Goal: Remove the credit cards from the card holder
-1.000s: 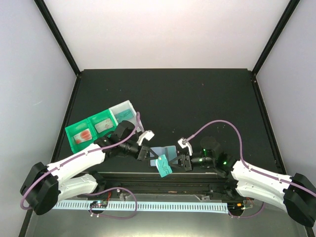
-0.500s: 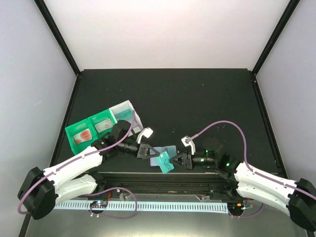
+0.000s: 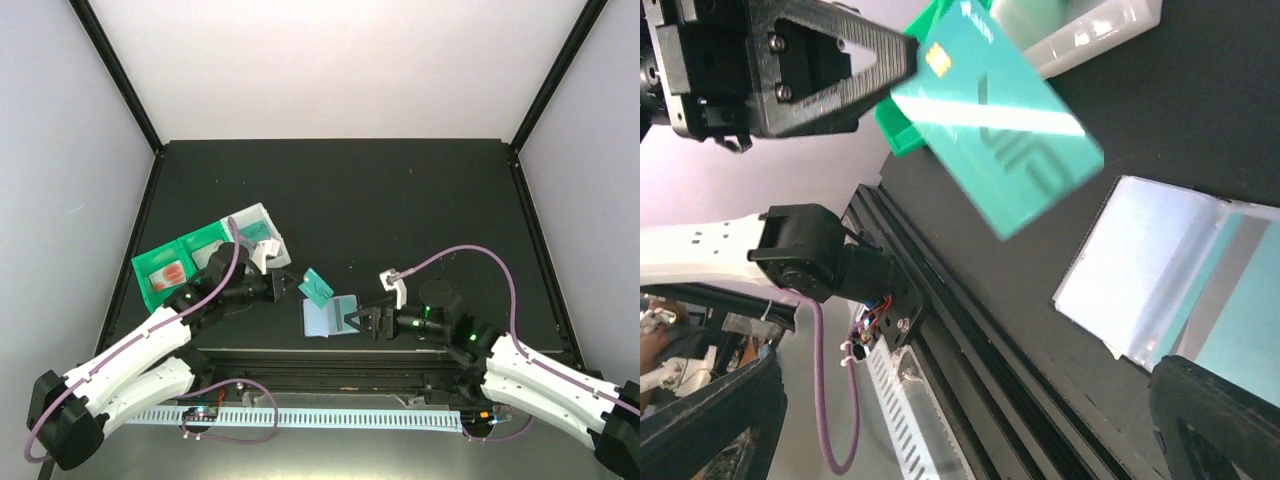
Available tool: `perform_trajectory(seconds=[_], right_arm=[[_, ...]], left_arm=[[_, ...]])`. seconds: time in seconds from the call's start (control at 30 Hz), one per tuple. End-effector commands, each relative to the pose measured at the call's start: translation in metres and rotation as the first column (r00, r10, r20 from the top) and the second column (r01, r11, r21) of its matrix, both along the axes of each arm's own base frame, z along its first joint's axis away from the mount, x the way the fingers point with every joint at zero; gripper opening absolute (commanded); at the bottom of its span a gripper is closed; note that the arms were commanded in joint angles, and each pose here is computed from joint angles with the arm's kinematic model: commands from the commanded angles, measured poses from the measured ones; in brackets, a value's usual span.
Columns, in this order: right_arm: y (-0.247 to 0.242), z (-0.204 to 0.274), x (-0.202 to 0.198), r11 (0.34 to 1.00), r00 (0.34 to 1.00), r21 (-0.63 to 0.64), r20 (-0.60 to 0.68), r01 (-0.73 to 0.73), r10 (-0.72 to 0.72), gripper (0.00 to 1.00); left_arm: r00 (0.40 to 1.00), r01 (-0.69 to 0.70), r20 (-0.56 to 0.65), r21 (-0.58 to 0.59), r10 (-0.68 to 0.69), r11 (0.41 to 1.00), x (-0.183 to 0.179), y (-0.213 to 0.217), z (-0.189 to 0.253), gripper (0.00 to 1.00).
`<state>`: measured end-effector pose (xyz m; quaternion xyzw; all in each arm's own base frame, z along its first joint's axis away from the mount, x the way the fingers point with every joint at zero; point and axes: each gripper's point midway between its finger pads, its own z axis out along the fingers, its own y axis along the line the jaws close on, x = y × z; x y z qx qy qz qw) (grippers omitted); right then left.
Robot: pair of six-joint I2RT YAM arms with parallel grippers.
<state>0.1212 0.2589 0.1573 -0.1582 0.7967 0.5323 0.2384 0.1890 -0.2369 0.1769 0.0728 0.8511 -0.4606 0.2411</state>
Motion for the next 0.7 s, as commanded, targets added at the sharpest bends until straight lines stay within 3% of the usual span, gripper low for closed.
perform_trajectory(seconds=[0.0,0.1,0.2,0.43,0.67], right_arm=[[-0.004,0.009,0.007,0.999,0.999,-0.002,0.020,0.049,-0.049,1.00],[-0.005,0.010,0.007,0.998,0.998,0.007,0.023,0.055,-0.055,1.00],[-0.005,0.011,0.006,0.998,0.998,0.017,0.025,0.053,-0.054,1.00],[-0.007,0.010,0.005,0.998,0.998,0.004,0.017,0.056,-0.056,1.00],[-0.013,0.005,0.005,0.997,0.997,-0.008,0.014,0.075,-0.075,1.00]], left_arm=[[0.926,-0.377,0.073,0.084,0.371,0.923,0.045,0.050,0.011,0.02],[0.832,-0.551,0.136,0.082,0.538,0.831,0.062,0.080,0.021,0.02],[0.693,-0.711,0.216,0.047,0.688,0.702,0.076,0.114,0.039,0.02],[0.401,-0.904,0.363,0.010,0.841,0.427,0.104,0.172,0.067,0.02],[0.305,-0.950,0.355,0.042,0.884,0.311,0.142,0.185,0.056,0.01]])
